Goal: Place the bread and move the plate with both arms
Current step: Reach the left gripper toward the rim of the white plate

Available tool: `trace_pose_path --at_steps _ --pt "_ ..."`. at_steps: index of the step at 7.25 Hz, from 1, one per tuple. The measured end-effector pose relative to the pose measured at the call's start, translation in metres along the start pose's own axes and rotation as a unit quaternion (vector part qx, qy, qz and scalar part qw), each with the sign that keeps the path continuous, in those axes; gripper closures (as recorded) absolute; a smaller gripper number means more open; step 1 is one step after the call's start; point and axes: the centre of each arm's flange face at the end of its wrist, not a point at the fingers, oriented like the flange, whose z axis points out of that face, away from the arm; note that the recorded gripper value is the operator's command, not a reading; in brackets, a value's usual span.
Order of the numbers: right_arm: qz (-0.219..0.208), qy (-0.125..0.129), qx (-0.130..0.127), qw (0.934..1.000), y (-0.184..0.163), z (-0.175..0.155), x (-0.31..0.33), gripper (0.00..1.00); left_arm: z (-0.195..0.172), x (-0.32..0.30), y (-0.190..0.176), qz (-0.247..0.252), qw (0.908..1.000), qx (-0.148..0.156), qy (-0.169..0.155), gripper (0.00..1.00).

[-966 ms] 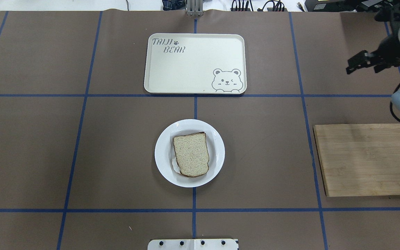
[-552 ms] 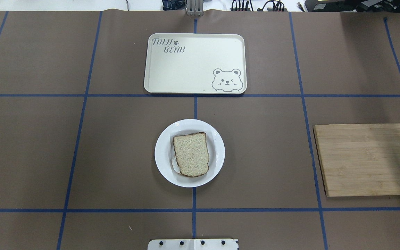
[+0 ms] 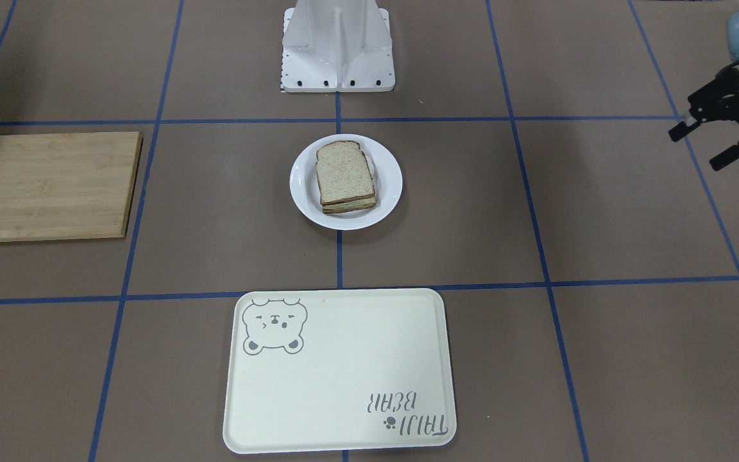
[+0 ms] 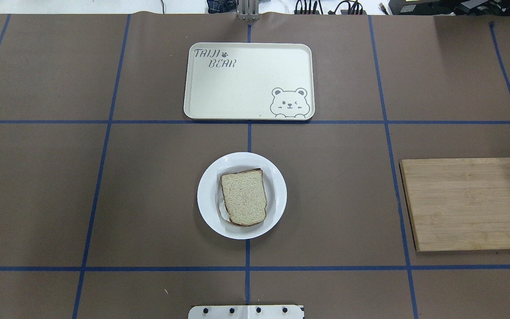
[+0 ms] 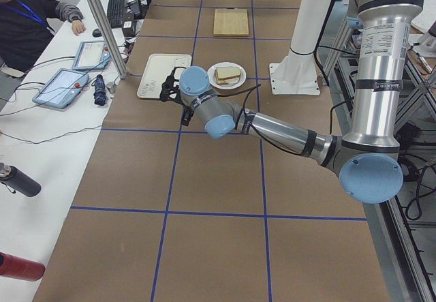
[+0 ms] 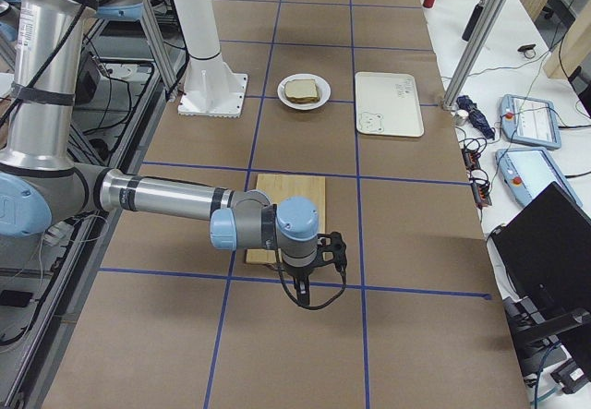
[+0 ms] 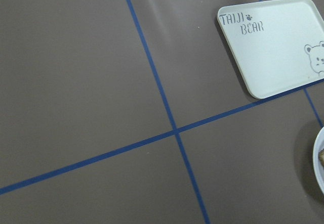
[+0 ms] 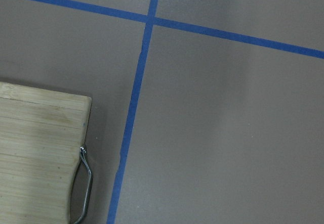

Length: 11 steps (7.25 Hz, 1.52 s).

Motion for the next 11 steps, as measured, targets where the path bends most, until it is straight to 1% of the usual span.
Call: trace_pose_path --at_steps 1,2,3,5,6,7,8,9,10,11 --pt "0.001 0.003 0.001 1.0 0.002 -0.001 0.001 0.0 0.03 0.018 0.016 -0.022 0.9992 -0.008 0.032 0.02" --pt "0.001 0.003 0.002 1.0 0.002 -0.002 0.001 0.0 0.059 0.031 0.03 -0.033 0.998 -0.009 0.053 0.02" --pt "0.003 0.002 0.002 1.0 0.001 -0.003 0.001 0.0 0.087 0.044 0.041 -0.042 0.9968 -0.008 0.068 0.02" --pt "0.005 0.001 0.003 1.0 0.001 -0.003 0.0 0.0 0.154 0.08 0.07 -0.057 0.9948 0.0 0.085 0.03" --pt "0.005 0.001 0.004 1.0 0.0 -0.004 0.0 0.0 0.186 0.101 0.089 -0.077 0.9924 0.008 0.095 0.07" --pt "0.006 0.001 0.004 1.0 -0.001 -0.004 0.0 0.0 0.216 0.126 0.105 -0.111 0.9877 0.021 0.108 0.07" --pt "0.009 0.002 0.005 0.9999 -0.002 -0.005 -0.001 0.0 0.244 0.151 0.12 -0.149 0.9808 0.037 0.12 0.07" --pt "0.011 0.002 0.005 0.9999 -0.003 -0.005 0.0 0.0 0.272 0.171 0.133 -0.179 0.9742 0.052 0.127 0.07" --pt "0.012 0.002 0.005 0.9999 -0.003 -0.004 0.0 0.0 0.294 0.183 0.143 -0.199 0.9695 0.064 0.129 0.08" --pt "0.012 0.001 0.005 0.9999 -0.003 -0.004 0.0 0.0 0.311 0.196 0.149 -0.224 0.9627 0.075 0.133 0.15"
